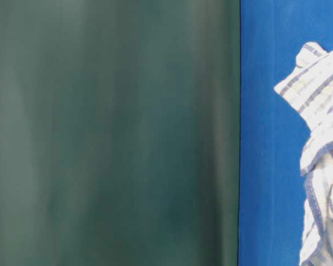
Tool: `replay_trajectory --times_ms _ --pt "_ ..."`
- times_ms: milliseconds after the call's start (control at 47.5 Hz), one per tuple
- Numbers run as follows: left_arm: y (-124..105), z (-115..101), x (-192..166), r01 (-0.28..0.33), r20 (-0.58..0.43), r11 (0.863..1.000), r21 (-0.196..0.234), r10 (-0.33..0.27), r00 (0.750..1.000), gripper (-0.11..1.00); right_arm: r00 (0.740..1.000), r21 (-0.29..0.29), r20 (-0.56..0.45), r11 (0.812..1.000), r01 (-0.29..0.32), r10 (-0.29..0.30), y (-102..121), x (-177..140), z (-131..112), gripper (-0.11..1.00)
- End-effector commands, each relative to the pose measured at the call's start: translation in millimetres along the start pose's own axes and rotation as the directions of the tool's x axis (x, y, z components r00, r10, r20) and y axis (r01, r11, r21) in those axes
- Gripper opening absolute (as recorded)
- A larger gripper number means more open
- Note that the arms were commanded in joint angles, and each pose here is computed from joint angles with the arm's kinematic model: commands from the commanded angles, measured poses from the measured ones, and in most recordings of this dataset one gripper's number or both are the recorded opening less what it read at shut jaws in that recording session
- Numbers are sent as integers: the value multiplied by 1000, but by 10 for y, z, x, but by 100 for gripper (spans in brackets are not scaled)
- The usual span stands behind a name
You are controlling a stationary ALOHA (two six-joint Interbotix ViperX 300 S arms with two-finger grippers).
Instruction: Lift the towel with both arms.
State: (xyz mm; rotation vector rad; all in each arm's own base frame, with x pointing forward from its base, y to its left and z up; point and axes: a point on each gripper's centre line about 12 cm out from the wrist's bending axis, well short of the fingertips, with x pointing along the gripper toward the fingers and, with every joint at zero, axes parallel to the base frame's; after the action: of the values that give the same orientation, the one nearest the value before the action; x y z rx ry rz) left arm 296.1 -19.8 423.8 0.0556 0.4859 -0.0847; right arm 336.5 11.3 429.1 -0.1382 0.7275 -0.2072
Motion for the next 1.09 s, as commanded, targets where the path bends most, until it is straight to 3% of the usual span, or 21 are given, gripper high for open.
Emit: replay_trajectory --times_ms 0,189,610,820,1073 --pt "-32 -66 78 11 -20 1000 -2 -11 1000 93 1000 0 -9 1000 -8 8 31 42 -48 70" --pt "-167 -461 468 45 -129 999 -15 -46 991 93 995 5 -83 999 -46 46 233 364 -296 70" --pt "-588 -1340 1235 116 -225 992 -59 -126 966 93 962 63 -133 971 -231 237 858 1271 -1049 70" --pt "-730 -1825 1600 123 -272 989 -86 -142 952 93 946 66 -184 964 -260 267 1051 1674 -1386 70" --pt "-901 -2252 1949 140 -360 988 -67 -155 920 93 926 59 -252 960 -275 281 1255 2066 -1694 70"
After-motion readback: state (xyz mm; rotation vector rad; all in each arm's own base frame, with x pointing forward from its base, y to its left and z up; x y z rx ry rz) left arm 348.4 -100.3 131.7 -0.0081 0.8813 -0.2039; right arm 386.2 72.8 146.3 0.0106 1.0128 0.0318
